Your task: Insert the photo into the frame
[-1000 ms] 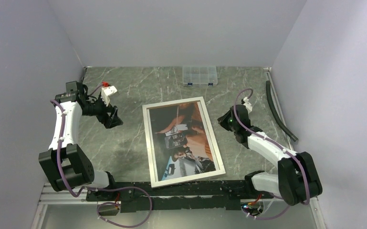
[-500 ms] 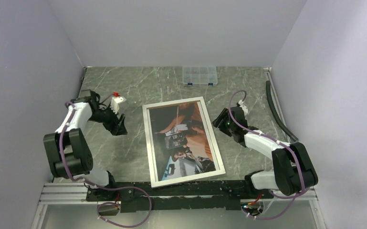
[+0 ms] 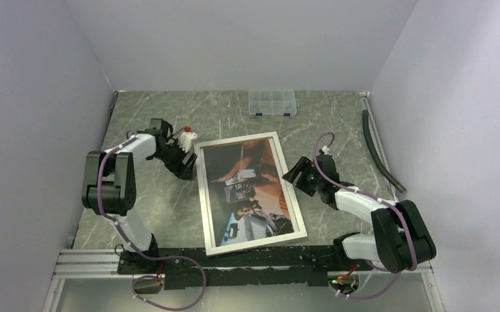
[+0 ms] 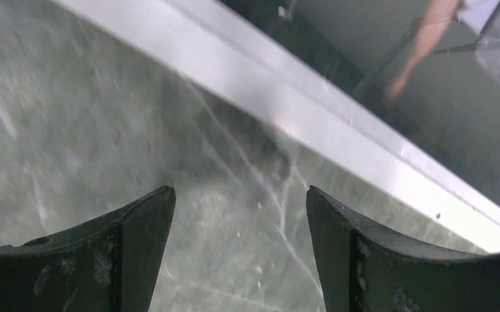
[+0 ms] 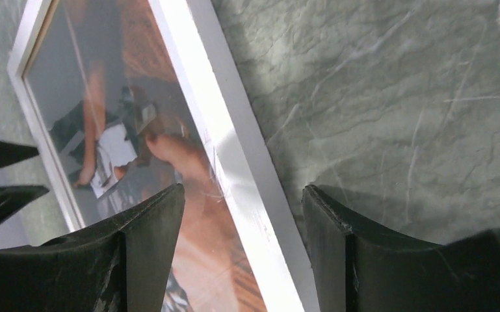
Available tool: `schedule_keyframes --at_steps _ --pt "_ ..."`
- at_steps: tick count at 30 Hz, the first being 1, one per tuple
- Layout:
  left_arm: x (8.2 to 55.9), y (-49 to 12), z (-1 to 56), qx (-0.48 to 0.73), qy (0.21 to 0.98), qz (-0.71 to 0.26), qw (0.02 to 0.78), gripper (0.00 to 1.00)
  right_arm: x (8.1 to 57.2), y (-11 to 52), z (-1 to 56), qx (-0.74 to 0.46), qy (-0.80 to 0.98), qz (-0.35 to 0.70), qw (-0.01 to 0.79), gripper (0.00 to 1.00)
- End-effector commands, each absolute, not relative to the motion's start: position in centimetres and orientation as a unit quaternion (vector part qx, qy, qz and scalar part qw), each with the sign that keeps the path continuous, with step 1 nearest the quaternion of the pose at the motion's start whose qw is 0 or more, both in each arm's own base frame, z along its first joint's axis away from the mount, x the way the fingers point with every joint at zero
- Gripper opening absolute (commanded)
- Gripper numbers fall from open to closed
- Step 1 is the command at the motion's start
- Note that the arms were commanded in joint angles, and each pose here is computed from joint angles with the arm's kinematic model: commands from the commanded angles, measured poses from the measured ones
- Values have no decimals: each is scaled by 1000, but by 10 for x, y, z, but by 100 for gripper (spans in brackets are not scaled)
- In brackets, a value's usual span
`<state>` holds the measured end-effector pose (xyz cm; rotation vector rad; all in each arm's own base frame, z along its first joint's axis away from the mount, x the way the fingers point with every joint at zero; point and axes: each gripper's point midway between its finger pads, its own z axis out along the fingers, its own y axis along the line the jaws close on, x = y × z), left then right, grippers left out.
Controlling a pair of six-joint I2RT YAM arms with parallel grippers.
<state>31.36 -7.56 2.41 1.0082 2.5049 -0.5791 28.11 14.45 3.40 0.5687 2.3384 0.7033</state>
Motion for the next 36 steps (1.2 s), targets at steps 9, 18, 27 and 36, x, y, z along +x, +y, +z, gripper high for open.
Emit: schedule_keyframes --at_steps 9,18,27,36 --pt "367 -120 -18 330 910 -195 159 79 259 156 32 232 883 308 268 73" --pt "409 -115 24 297 916 -191 193 85 295 166 57 207 880 312 291 75" --pt "409 -66 93 221 924 -200 238 94 329 143 99 189 874 255 369 90" --pt "406 10 109 63 909 -172 374 94 349 25 156 226 780 -1 584 100"
